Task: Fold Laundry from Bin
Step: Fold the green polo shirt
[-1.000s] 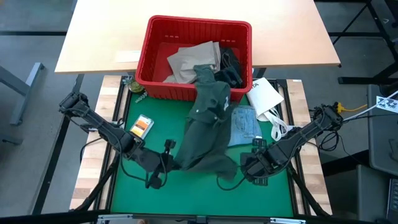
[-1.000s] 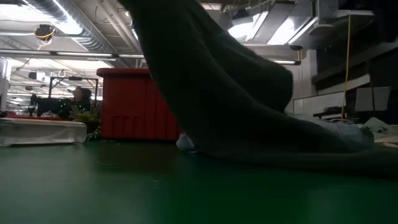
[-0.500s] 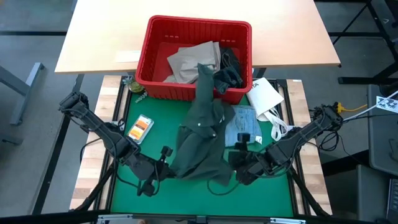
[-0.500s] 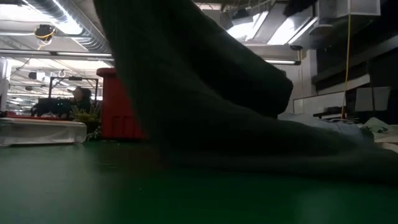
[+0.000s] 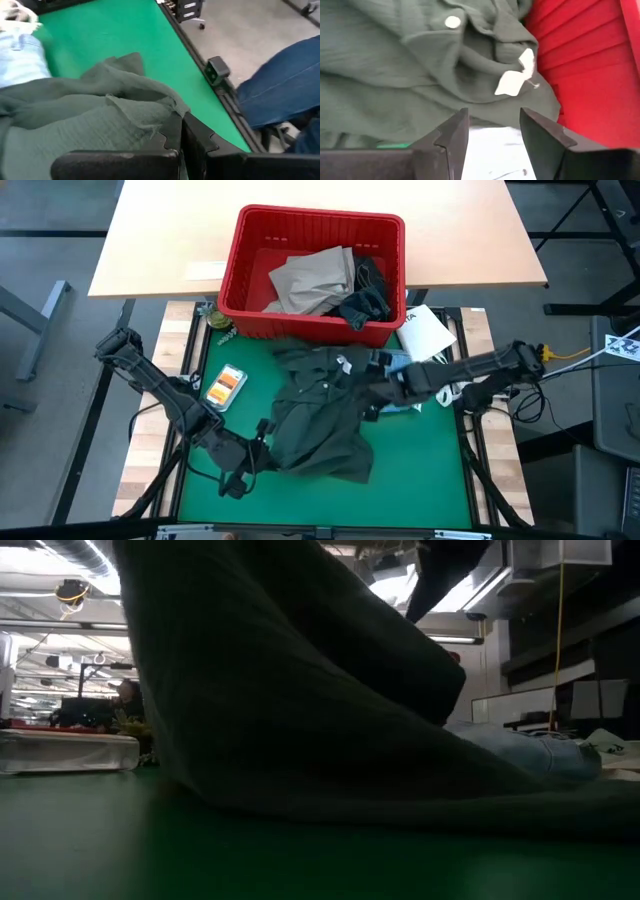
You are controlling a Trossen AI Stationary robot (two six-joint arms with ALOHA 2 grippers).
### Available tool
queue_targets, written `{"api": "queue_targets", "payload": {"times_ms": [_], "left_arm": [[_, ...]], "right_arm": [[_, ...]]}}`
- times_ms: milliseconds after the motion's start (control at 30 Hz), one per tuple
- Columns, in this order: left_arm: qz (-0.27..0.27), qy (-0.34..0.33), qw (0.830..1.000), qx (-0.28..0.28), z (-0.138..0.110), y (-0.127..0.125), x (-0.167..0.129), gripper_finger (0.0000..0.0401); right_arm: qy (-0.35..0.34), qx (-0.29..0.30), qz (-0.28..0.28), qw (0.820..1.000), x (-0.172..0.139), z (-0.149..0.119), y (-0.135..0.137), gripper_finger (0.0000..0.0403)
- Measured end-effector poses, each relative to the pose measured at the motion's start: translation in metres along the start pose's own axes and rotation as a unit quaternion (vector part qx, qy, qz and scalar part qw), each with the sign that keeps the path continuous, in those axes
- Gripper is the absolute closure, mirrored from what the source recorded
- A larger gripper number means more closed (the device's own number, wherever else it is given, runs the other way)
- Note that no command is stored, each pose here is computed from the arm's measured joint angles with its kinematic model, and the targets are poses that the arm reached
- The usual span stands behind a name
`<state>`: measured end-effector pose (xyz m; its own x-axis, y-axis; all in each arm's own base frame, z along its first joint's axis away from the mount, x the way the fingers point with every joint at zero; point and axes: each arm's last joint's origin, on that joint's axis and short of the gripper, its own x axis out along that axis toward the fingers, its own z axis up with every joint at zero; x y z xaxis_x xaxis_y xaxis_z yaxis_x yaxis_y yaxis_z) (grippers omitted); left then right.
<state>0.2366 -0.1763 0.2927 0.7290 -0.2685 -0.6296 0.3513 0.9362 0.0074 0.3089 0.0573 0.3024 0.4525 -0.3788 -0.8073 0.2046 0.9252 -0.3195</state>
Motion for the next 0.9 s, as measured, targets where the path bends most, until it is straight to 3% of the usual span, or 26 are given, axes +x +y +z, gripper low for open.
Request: {"api": "queue_targets", "payload": {"times_ms": [267, 500, 700, 900], "left_arm": [[-0.045, 0.005, 0.999, -0.002, -0.004, -0.02, -0.005, 0.0401], [-0.067, 0.007, 0.998, 0.016, -0.008, -0.035, -0.01, 0.0401], [-0.068, 0.006, 0.997, 0.027, -0.011, -0.044, -0.013, 0.0401], [-0.07, 0.006, 0.997, 0.03, -0.012, -0.046, -0.014, 0.0401]], "right_arm": [[-0.018, 0.008, 0.024, 1.0, 0.013, 0.012, -0.022, 0.0228], [-0.044, -0.007, 0.067, 0.997, 0.024, 0.022, -0.017, 0.0228], [-0.008, -0.063, 0.079, 0.995, 0.057, 0.023, 0.0, 0.0228], [0.005, -0.152, 0.124, 0.981, 0.095, 0.024, 0.022, 0.0228]]}}
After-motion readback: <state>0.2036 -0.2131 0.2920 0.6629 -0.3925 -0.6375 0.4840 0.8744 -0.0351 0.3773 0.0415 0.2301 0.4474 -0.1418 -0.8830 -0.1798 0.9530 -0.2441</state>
